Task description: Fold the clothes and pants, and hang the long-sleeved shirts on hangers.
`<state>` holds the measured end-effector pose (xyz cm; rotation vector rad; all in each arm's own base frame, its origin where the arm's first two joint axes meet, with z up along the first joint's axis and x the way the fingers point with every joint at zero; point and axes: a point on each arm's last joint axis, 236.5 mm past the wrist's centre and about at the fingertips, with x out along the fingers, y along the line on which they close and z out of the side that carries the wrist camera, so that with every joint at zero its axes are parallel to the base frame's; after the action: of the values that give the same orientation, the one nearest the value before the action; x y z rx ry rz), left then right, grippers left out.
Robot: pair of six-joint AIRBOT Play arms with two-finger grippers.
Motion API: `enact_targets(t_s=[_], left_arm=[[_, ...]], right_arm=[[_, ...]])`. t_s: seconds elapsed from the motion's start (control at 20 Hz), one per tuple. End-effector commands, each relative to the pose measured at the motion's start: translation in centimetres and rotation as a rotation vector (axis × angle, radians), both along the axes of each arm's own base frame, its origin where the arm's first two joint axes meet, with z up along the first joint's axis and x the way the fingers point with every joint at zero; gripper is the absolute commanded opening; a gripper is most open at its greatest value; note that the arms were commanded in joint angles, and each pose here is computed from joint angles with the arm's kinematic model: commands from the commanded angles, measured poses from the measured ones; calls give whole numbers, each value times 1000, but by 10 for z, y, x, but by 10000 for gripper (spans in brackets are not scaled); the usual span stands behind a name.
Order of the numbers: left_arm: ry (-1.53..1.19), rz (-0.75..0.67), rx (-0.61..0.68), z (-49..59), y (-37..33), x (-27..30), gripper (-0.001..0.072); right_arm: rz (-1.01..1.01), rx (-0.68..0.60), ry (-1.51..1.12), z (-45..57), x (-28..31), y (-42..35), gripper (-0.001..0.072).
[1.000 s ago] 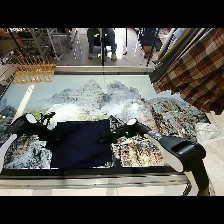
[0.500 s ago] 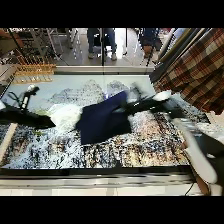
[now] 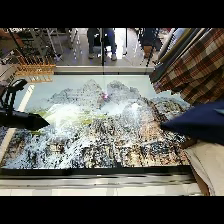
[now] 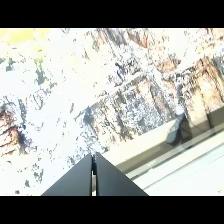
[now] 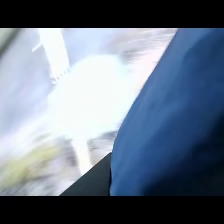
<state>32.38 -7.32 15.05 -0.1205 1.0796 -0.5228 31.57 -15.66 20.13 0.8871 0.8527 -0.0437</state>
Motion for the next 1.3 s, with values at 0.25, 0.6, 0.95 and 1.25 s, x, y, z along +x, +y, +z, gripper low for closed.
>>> enact_targets(t_s=[0.25,0.6,0.95,1.25], left_arm=[[66,-4,-9,-19,1,6,9],[70,-2,1,-21,3,6,11],[182,464,532,-48,155,-4,11],[78,643,628,-30,194,12,10]], right_arm=[[-540,-28,633,-152,-254,-112,10],[-764,-404,498,-152,-257,-218,705],[-632,-293,-330,20,-47,-195,444],[173,-372,-15,-79,50,15,443]])
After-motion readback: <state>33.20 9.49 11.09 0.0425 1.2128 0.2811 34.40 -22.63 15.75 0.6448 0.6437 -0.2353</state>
